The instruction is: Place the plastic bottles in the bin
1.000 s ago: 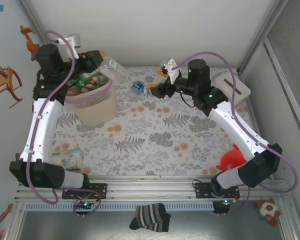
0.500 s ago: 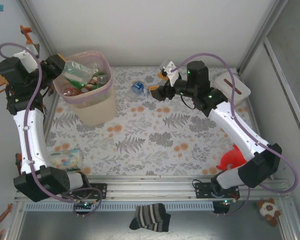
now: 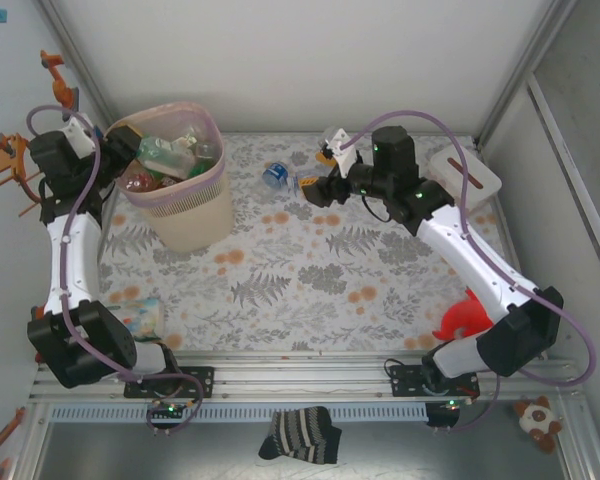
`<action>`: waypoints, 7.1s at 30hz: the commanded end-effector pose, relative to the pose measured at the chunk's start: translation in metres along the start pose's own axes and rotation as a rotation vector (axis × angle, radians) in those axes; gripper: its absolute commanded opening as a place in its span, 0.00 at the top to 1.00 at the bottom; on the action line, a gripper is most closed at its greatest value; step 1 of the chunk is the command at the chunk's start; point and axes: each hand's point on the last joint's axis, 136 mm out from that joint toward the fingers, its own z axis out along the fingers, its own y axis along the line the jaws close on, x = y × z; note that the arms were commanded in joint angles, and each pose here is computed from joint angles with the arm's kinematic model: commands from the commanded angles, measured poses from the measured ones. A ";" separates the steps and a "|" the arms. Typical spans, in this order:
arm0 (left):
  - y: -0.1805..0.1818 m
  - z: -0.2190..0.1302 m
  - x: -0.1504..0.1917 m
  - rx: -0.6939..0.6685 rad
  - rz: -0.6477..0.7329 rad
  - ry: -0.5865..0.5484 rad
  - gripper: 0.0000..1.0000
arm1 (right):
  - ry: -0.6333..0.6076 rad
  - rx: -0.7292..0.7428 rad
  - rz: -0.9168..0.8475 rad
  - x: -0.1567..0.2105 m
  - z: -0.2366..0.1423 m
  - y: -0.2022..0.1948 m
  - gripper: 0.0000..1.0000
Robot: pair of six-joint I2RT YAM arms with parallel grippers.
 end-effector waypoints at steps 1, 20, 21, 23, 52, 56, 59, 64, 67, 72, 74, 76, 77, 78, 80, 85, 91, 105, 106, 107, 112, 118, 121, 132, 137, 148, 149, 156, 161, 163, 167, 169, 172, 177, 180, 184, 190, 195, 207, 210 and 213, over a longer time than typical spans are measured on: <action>-0.007 0.017 -0.007 0.033 0.014 -0.033 0.60 | -0.011 0.004 -0.024 -0.004 -0.010 0.005 0.25; -0.023 -0.053 -0.035 -0.181 0.236 -0.117 0.32 | 0.001 0.000 -0.033 -0.002 -0.012 0.008 0.25; -0.027 -0.051 -0.033 -0.161 0.238 -0.102 0.36 | 0.002 0.000 -0.033 -0.002 -0.012 0.008 0.25; -0.036 -0.042 -0.024 -0.114 0.244 -0.052 0.44 | 0.001 -0.002 -0.033 -0.002 -0.012 0.009 0.25; -0.019 0.018 0.049 -0.025 0.159 0.245 0.79 | 0.083 0.192 0.101 0.007 0.001 -0.030 0.26; -0.042 0.007 0.034 0.007 0.188 0.197 0.79 | 0.144 0.244 0.191 0.017 0.016 -0.050 0.28; -0.056 0.000 0.028 0.038 0.192 0.180 0.78 | 0.168 0.271 0.243 0.026 0.031 -0.064 0.29; -0.065 -0.009 0.028 0.056 0.197 0.175 0.77 | 0.221 0.382 0.431 0.045 0.052 -0.105 0.31; -0.068 -0.014 0.030 0.058 0.201 0.170 0.77 | 0.222 0.460 0.678 0.065 0.064 -0.137 0.33; -0.072 -0.022 0.030 0.058 0.212 0.162 0.77 | 0.133 0.591 0.973 0.095 0.083 -0.170 0.32; -0.074 -0.025 0.029 0.058 0.215 0.153 0.77 | 0.109 0.693 1.066 0.107 0.084 -0.186 0.31; -0.075 -0.027 0.030 0.064 0.216 0.151 0.77 | 0.114 0.829 1.143 0.121 0.078 -0.202 0.28; -0.076 -0.027 0.030 0.065 0.213 0.152 0.77 | 0.121 0.890 1.165 0.129 0.076 -0.208 0.26; -0.076 -0.027 0.030 0.066 0.211 0.149 0.77 | 0.120 0.960 1.193 0.136 0.072 -0.214 0.25; -0.077 -0.027 0.031 0.070 0.207 0.147 0.77 | 0.133 1.060 1.254 0.154 0.069 -0.224 0.25; -0.076 -0.027 0.032 0.072 0.201 0.148 0.77 | 0.173 1.169 1.367 0.192 0.082 -0.235 0.25; -0.074 -0.025 0.038 0.080 0.187 0.159 0.77 | 0.182 1.181 1.457 0.230 0.109 -0.244 0.25; -0.074 -0.029 0.046 0.087 0.188 0.178 0.78 | 0.235 1.253 1.581 0.306 0.128 -0.247 0.23; -0.074 -0.030 0.046 0.086 0.189 0.180 0.78 | 0.243 1.255 1.583 0.309 0.129 -0.246 0.24; -0.074 -0.030 0.047 0.084 0.190 0.181 0.78 | 0.251 1.257 1.584 0.311 0.128 -0.245 0.24; -0.073 -0.029 0.048 0.083 0.183 0.184 0.78 | 0.295 1.276 1.584 0.323 0.122 -0.236 0.29; -0.076 -0.029 0.050 0.092 0.184 0.189 0.76 | 0.303 1.304 1.553 0.316 0.104 -0.233 0.39; -0.080 -0.028 0.052 0.104 0.185 0.199 0.72 | 0.289 1.273 1.506 0.301 0.099 -0.237 0.44; -0.118 -0.016 0.073 0.240 0.244 0.256 0.60 | 0.136 1.075 1.231 0.210 0.063 -0.234 0.49; -0.147 -0.003 0.097 0.355 0.310 0.316 0.54 | 0.073 0.913 1.051 0.151 0.046 -0.219 0.50; -0.189 0.013 0.148 0.532 0.431 0.413 0.33 | -0.064 0.417 0.628 0.022 0.023 -0.145 0.50; -0.192 0.014 0.152 0.549 0.439 0.420 0.31 | -0.069 0.387 0.608 0.015 0.021 -0.140 0.51; -0.227 0.010 0.186 0.729 0.492 0.476 0.17 | -0.167 0.155 0.483 -0.034 0.008 -0.096 0.54; -0.245 0.001 0.212 0.858 0.527 0.526 0.12 | -0.251 0.072 0.431 -0.062 -0.008 -0.077 0.56; -0.252 -0.001 0.221 0.903 0.537 0.541 0.12 | -0.294 0.047 0.419 -0.075 -0.016 -0.071 0.56; -0.262 0.001 0.240 0.958 0.533 0.572 0.11 | -0.366 0.002 0.409 -0.095 -0.027 -0.061 0.56; -0.269 0.000 0.249 0.998 0.523 0.594 0.11 | -0.397 -0.034 0.409 -0.103 -0.031 -0.055 0.56; -0.281 -0.001 0.262 1.060 0.509 0.617 0.11 | -0.439 -0.084 0.418 -0.114 -0.035 -0.048 0.56; -0.298 -0.001 0.282 1.115 0.494 0.672 0.11 | -0.463 -0.125 0.405 -0.125 -0.039 -0.033 0.56; -0.303 0.002 0.288 1.122 0.480 0.689 0.13 | -0.472 -0.140 0.398 -0.129 -0.041 -0.025 0.56; -0.308 0.002 0.293 1.141 0.478 0.694 0.22 | -0.479 -0.155 0.390 -0.132 -0.044 -0.018 0.56; -0.313 -0.001 0.295 1.166 0.477 0.691 0.39 | -0.480 -0.151 0.390 -0.132 -0.045 -0.016 0.56; -0.314 -0.003 0.294 1.174 0.485 0.684 0.50 | -0.479 -0.142 0.388 -0.132 -0.047 -0.016 0.55; -0.306 -0.004 0.279 1.129 0.519 0.658 0.54 | -0.455 0.001 0.365 -0.124 -0.061 -0.026 0.12; -0.294 -0.001 0.261 1.066 0.537 0.624 0.54 | -0.423 0.077 0.335 -0.118 -0.070 -0.028 0.12; -0.277 0.006 0.234 0.952 0.560 0.567 0.55 | -0.396 0.135 0.313 -0.113 -0.078 -0.031 0.12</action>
